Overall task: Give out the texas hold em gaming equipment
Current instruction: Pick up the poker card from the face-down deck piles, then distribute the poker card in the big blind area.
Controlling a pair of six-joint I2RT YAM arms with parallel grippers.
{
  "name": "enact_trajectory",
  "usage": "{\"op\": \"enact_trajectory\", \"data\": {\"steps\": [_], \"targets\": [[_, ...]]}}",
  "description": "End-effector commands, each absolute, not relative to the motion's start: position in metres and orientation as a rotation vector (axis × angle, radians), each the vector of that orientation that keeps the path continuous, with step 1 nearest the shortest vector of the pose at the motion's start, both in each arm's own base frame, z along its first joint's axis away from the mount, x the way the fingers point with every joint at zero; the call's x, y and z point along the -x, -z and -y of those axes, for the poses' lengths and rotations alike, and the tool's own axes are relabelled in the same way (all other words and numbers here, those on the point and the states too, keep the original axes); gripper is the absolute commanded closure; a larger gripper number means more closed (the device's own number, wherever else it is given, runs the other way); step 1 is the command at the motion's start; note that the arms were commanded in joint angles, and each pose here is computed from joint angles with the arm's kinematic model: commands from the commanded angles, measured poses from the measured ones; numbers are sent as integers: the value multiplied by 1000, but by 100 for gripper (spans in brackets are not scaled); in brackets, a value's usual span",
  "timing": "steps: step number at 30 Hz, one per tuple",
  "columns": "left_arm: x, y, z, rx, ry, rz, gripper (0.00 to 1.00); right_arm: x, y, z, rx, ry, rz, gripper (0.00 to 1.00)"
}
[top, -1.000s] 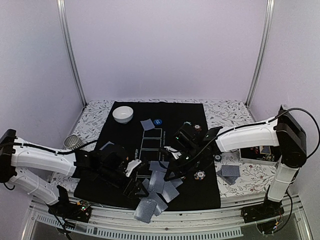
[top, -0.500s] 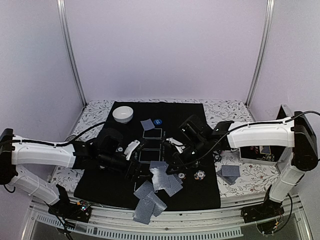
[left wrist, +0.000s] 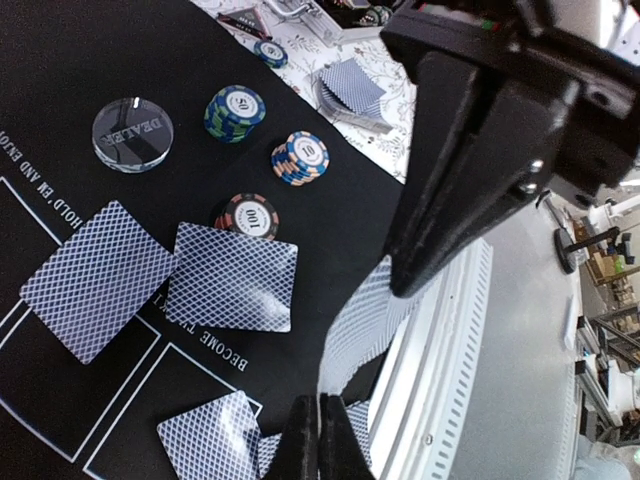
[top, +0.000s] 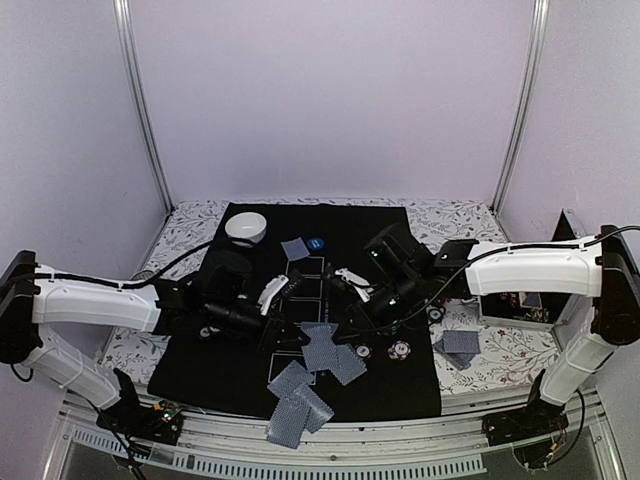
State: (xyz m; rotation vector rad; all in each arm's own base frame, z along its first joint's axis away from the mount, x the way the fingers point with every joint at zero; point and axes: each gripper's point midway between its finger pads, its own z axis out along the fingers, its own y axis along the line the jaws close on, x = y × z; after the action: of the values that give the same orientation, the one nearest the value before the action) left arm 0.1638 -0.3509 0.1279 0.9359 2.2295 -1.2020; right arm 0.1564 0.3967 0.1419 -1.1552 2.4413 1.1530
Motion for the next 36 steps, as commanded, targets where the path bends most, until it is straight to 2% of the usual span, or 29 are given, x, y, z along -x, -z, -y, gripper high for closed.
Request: {"op": "enact_trajectory", "data": {"steps": [1, 7, 9, 14, 17, 21, 26, 28, 30, 32, 34, 35, 36], "targets": [[-168, -146, 342, -893, 1198, -2172, 100, -167, -140, -381, 1095, -1113, -2455, 98], [-174, -154, 326, -805, 1174, -2181, 100, -183, -130, -365, 1003, -1063, -2507, 98], [-190, -157, 312, -701, 1130, -2206, 100, -189, -129, -361, 979, -1044, -2518, 98], [-264, -146, 205, -116, 807, -2328, 100, -199, -142, -362, 949, -1038, -2483, 98], [-287, -141, 148, 148, 784, -2281, 100, -214, -157, -373, 922, -1038, -2443, 98], [-298, -116, 105, 322, 727, -2286, 100, -236, -179, -397, 893, -1068, -2387, 98], [-297, -88, 93, 401, 753, -2322, 98, -253, -192, -413, 889, -1081, -2346, 98], [-297, -82, 93, 403, 750, -2340, 81, -255, -194, -416, 892, -1092, -2340, 98], [-296, -80, 92, 412, 740, -2350, 55, -255, -196, -418, 896, -1101, -2335, 98], [-295, -82, 90, 426, 728, -2353, 35, -255, -197, -417, 892, -1102, -2337, 98], [-297, -88, 85, 432, 685, -2348, 25, -255, -197, -415, 885, -1091, -2338, 98], [-298, -94, 83, 426, 655, -2340, 16, -255, -198, -414, 879, -1087, -2335, 98], [-299, -102, 81, 421, 624, -2326, 13, -256, -199, -413, 875, -1079, -2332, 98]]}}
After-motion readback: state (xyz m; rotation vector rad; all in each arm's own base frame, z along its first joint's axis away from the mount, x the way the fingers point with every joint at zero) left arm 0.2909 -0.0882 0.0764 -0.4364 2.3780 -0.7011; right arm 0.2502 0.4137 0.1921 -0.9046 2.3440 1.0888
